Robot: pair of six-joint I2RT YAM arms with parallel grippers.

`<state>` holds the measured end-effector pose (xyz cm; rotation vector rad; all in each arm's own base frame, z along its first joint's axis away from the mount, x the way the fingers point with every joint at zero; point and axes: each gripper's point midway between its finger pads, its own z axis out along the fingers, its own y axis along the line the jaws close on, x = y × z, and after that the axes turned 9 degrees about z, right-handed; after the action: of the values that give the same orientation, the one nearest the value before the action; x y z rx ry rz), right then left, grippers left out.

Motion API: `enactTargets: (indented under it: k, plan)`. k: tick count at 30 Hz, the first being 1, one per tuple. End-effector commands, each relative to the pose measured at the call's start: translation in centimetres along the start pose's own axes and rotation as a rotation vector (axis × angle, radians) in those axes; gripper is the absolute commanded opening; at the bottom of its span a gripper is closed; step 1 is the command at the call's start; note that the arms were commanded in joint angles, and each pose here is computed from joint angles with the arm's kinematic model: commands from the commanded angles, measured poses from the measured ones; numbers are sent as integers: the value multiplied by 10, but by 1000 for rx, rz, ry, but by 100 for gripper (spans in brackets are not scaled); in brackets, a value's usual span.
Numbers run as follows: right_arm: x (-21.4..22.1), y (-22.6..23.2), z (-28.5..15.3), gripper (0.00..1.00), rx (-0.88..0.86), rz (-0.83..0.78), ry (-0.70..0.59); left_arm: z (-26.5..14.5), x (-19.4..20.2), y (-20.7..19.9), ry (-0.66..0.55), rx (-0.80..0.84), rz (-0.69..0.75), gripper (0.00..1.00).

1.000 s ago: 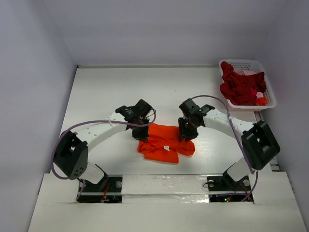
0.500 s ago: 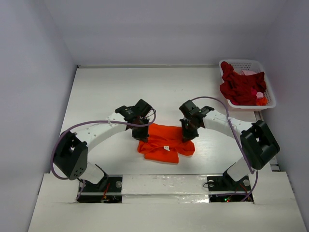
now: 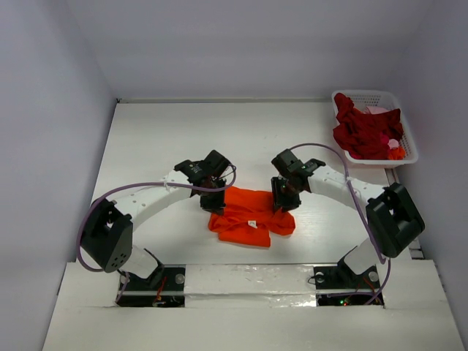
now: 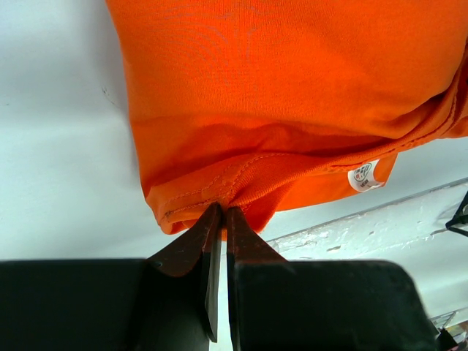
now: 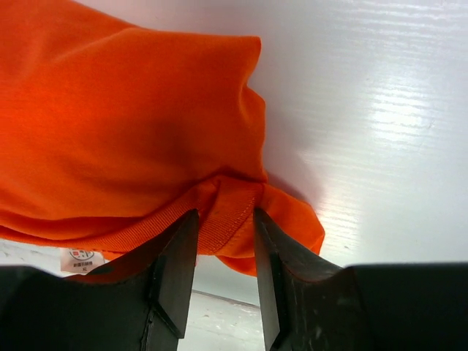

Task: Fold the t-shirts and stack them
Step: Smooth out wrinkles on the folded tshirt

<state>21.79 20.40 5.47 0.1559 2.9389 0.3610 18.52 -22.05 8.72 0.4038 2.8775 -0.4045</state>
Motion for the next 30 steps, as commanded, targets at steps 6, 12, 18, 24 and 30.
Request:
enactTargets:
  k: [6,12,18,24,30]
  plan:
    - [-16,10,-4,42,-5,-16,-53,-12,-1,-5,-32,25,2,0]
    - [-12,6,10,42,7,-10,-35,-13,-2,-5,-37,25,3,0]
    - [-11,4,19,40,16,-7,-26,-14,-2,-5,-38,23,3,0]
    - [-11,2,20,17,28,-9,-29,-14,-2,-6,-40,26,3,0]
    - [-13,0,14,0,31,-6,-47,-13,-2,-6,-38,25,3,0]
